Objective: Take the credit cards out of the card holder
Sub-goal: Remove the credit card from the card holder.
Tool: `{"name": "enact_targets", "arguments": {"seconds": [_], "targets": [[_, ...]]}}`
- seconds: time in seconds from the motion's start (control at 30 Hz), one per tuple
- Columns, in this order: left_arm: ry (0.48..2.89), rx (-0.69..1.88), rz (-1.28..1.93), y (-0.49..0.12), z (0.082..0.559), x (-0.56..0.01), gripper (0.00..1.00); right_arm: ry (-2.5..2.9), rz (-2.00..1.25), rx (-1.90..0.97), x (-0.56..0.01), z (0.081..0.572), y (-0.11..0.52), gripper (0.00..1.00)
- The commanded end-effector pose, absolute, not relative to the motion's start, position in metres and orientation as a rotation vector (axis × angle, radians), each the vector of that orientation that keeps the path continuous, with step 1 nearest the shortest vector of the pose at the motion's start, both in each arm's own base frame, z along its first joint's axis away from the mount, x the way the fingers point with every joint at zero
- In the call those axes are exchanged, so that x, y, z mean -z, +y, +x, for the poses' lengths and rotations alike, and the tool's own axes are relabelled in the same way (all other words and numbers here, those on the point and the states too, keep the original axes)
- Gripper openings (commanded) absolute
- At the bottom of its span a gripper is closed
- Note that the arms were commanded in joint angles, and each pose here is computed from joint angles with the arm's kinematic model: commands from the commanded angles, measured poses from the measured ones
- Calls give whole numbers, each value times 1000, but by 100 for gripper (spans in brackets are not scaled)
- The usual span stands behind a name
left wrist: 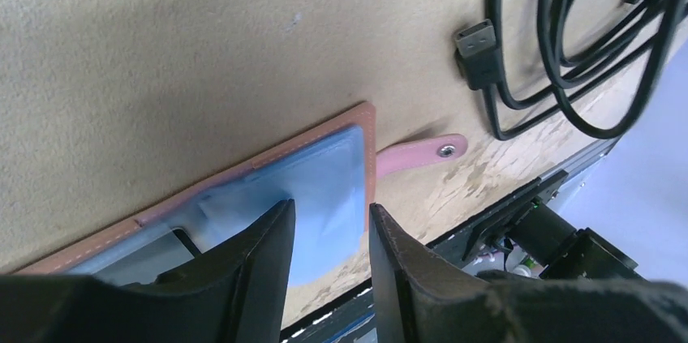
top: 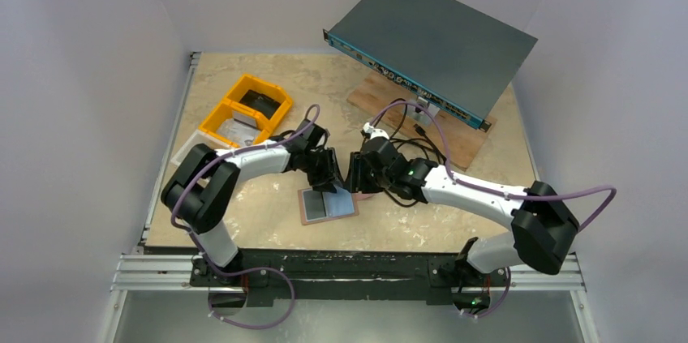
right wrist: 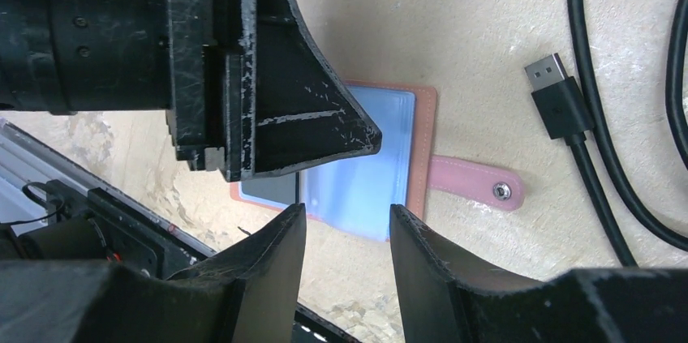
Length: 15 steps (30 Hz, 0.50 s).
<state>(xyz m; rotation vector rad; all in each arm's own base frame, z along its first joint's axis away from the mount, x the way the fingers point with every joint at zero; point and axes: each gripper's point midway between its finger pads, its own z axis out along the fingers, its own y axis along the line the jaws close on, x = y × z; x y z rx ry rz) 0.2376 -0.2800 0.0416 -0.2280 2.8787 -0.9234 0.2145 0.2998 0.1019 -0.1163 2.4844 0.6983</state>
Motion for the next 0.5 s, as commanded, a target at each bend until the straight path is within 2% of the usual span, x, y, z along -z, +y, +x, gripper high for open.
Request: {"name": "enact_targets", "arguments": {"seconds": [0.0,0.23,0.47], "targets": [[2840,999,-208,-293,246,-54,39,2469,-88,-674,-105,218,296,43],[2801,851,-197,-266,250,-76,43,2476,-173,-749,-103,214,322,42],[2788,563,-284,-199,237,-81,43,2494,-261,-843,-98,209,360,42]]}}
